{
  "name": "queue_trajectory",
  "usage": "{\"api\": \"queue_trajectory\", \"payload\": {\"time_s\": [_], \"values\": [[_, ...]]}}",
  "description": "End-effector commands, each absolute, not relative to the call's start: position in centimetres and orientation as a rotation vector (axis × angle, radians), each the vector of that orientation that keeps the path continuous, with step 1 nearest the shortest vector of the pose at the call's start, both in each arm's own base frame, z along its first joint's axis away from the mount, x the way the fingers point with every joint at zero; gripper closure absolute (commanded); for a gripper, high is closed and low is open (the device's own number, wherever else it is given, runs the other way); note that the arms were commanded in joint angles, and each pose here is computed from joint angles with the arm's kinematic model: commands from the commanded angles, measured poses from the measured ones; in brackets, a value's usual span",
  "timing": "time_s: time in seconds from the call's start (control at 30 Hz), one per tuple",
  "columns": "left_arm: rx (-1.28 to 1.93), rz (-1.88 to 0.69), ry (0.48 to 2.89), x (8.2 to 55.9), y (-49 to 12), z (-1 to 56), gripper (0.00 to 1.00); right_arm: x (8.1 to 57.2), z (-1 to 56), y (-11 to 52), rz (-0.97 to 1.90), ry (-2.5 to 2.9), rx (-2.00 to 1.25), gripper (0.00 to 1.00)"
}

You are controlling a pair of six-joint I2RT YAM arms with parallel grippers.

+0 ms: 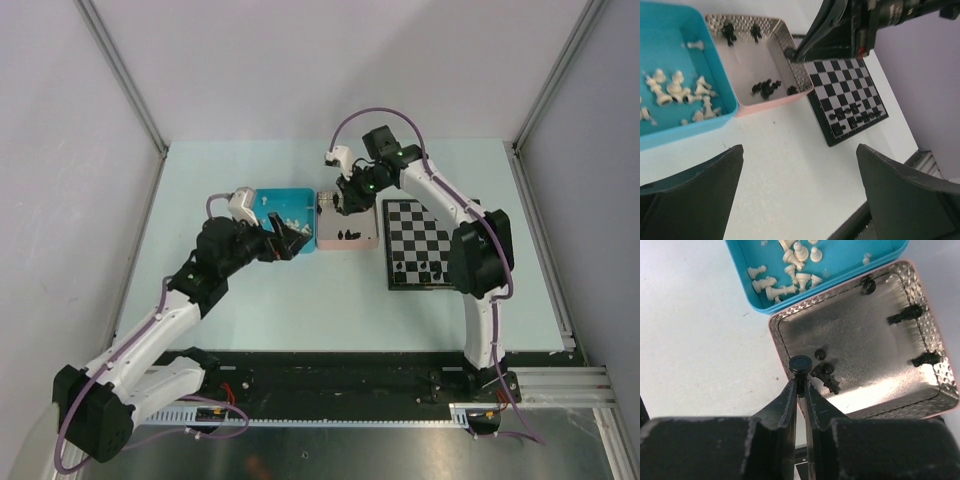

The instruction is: Set up the chess pieces on the board

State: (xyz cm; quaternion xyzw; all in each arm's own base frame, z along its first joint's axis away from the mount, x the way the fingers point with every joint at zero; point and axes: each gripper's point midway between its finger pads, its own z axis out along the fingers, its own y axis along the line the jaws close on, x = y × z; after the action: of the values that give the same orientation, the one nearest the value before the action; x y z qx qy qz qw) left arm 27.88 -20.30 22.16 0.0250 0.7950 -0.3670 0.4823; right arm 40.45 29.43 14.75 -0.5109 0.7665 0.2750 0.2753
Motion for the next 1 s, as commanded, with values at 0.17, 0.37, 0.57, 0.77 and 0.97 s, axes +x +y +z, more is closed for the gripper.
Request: {"api": "queue_trajectory", "payload": {"time_s": [0.17, 0.37, 0.57, 0.77, 0.97], "values": [[0.002, -1.025, 1.878, 26.9, -20.8, 22.8, 0.01, 39.7, 18.9, 29.3, 0.572, 1.937, -1.448, 0.87], [0.017, -1.0, 1.876, 26.8, -20.2, 22.5, 0.01, 38.7, 19.6, 27.7, 0.46, 1.954, -1.491, 0.87], [0.129, -0.903, 1.904, 26.4, -19.0, 22.6, 0.01, 37.3, 21.3, 22.8, 0.272, 1.999, -1.481, 0.87], [0.286, -0.66, 1.963, 26.8, -16.8, 22.4, 0.0, 35.6, 20.5, 14.1, 0.073, 2.142, -1.44, 0.87], [0.346, -0.45, 1.99, 26.9, -14.1, 21.3, 0.0, 34.1, 17.3, 2.8, -0.24, 2.37, -1.423, 0.87]]}}
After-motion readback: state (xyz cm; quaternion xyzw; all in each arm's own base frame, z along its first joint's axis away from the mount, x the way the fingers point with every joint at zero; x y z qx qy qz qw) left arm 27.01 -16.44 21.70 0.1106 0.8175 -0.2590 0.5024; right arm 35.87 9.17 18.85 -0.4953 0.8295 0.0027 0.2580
